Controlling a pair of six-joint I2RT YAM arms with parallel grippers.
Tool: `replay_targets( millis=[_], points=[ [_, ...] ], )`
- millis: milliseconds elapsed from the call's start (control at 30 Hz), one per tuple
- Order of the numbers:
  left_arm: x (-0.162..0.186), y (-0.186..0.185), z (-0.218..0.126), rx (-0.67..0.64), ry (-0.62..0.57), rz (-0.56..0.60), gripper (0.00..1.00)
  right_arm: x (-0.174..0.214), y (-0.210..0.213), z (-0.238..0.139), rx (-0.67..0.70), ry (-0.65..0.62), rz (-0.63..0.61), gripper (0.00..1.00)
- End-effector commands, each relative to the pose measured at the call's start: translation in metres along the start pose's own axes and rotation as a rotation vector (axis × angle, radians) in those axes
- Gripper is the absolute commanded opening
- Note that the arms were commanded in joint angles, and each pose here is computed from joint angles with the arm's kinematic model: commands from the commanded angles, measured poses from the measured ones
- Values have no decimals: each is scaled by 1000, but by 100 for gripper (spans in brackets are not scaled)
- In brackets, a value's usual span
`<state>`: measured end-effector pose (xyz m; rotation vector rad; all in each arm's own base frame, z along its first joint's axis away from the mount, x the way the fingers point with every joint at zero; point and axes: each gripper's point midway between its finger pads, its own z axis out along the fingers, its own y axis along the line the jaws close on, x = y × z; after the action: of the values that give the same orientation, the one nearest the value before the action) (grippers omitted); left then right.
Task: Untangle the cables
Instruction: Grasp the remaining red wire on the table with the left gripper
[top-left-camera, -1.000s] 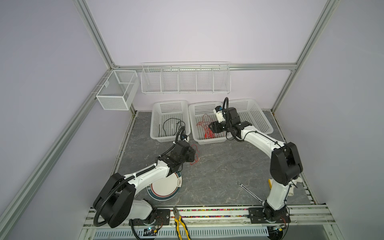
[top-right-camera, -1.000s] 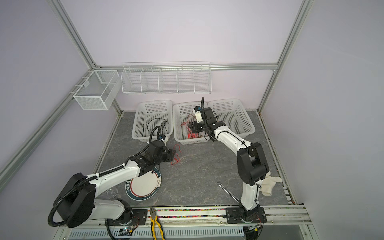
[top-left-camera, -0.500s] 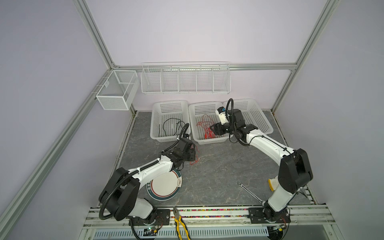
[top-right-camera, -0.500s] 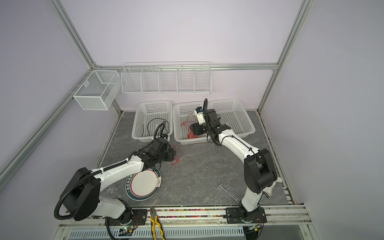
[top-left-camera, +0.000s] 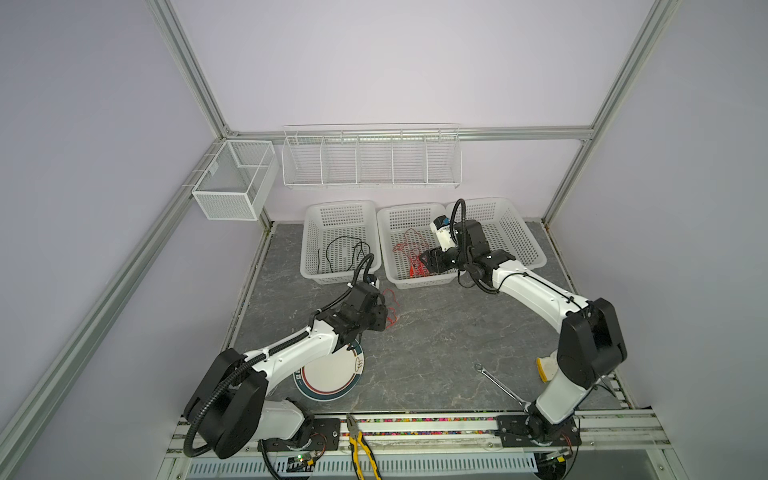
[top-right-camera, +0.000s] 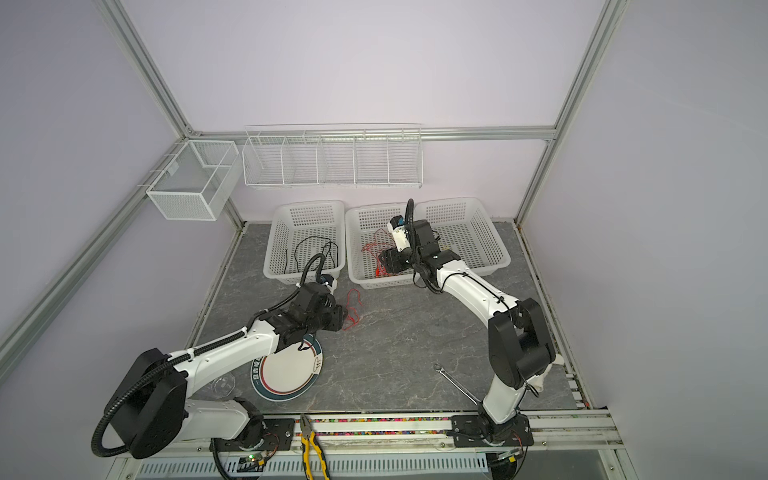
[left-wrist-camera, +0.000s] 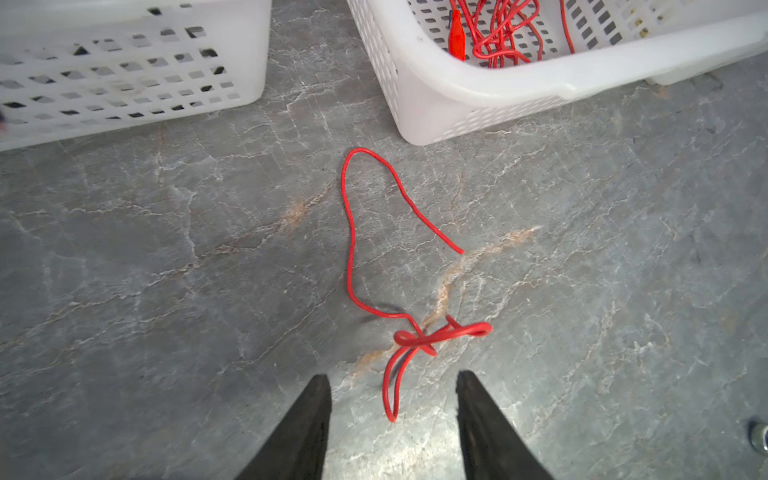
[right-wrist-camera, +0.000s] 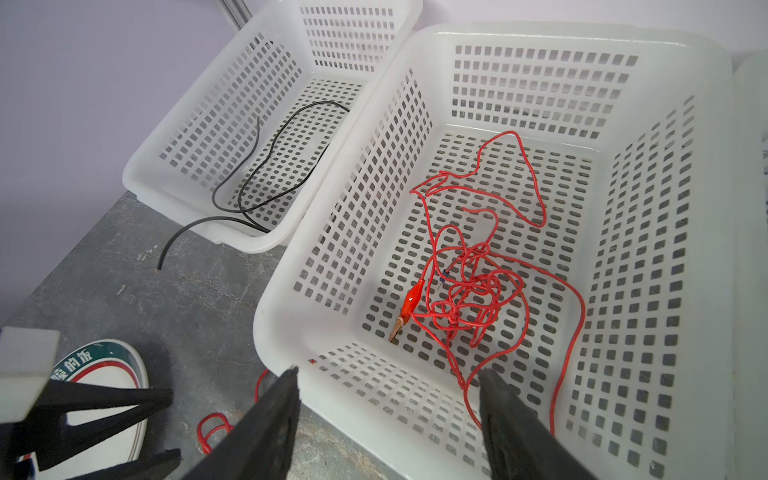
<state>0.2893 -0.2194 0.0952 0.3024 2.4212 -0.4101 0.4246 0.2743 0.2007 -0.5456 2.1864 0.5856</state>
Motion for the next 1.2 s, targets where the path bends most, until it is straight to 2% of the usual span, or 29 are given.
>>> replay_targets(
  millis=[0, 300, 567, 833, 1167],
  points=[
    [6, 3, 7, -11, 16, 19, 48, -1, 9, -12, -18, -18, -25, 70],
    [-6, -1, 22, -10, -23, -5, 47, 3, 9, -11, -24, -6, -19, 71],
    [-13, -4, 41, -18, -32, -23, 35, 8, 9, -9, -25, 8, -20, 71],
    [-17, -10, 52, 11, -43, -36, 0, 11, 7, -10, -18, 14, -22, 71],
    [-19, -12, 38, 29, -54, -37, 0, 14, 6, -10, -12, 20, -24, 71]
  ],
)
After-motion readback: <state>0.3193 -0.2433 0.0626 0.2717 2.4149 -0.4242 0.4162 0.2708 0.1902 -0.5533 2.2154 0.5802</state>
